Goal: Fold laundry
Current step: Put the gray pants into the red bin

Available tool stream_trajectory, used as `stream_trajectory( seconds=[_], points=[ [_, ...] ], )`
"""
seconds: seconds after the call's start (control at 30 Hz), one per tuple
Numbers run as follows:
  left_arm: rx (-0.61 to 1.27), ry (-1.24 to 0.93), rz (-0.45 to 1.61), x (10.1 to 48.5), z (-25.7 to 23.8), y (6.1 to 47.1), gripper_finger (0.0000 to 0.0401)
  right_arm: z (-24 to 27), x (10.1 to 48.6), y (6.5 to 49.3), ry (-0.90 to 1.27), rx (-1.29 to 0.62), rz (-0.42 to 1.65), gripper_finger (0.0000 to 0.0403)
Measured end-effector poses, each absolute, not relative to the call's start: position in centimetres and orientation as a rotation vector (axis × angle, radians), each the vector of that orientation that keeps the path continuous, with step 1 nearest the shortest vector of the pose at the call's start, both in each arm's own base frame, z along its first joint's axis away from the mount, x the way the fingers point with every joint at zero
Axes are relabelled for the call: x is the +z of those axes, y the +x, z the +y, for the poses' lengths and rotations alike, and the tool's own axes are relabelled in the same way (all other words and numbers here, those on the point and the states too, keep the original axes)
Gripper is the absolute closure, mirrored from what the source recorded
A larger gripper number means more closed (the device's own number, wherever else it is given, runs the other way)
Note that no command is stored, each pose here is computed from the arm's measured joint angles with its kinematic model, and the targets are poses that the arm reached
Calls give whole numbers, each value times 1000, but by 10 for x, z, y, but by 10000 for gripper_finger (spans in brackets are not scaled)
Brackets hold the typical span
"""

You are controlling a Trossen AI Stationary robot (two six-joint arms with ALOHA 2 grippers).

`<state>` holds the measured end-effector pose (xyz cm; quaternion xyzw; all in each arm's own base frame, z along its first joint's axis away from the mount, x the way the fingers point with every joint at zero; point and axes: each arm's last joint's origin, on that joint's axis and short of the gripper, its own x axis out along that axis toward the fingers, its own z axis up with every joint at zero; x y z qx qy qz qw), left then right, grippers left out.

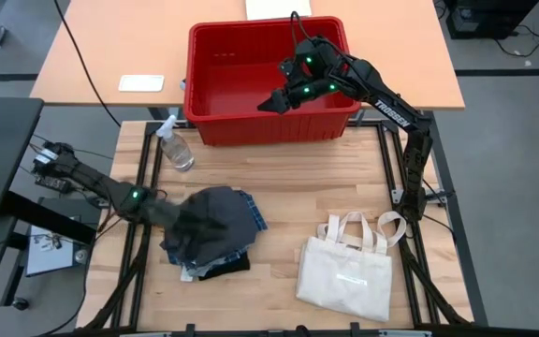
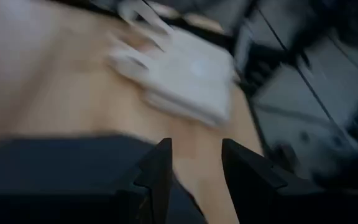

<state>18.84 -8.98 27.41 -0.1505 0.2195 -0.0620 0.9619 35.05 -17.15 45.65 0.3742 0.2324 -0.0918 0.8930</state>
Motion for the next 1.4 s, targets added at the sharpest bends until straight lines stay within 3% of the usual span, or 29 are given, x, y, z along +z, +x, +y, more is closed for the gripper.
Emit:
stream_trajectory(
  seconds=[0.23, 0.5, 1.13, 1.4],
  points=[
    [-46, -86, 525, 222, -119, 169, 257, -171, 455, 350, 785, -188, 500, 122],
    [-45, -239, 523, 176, -117, 167, 257, -171, 455, 350, 789, -190, 499, 122],
    [-108, -319, 435, 258, -129, 181, 257, -159, 455, 356, 778, -141, 512, 122],
    [-102, -408, 407, 265, -128, 179, 257, -132, 413, 383, 747, -96, 648, 122]
  ],
)
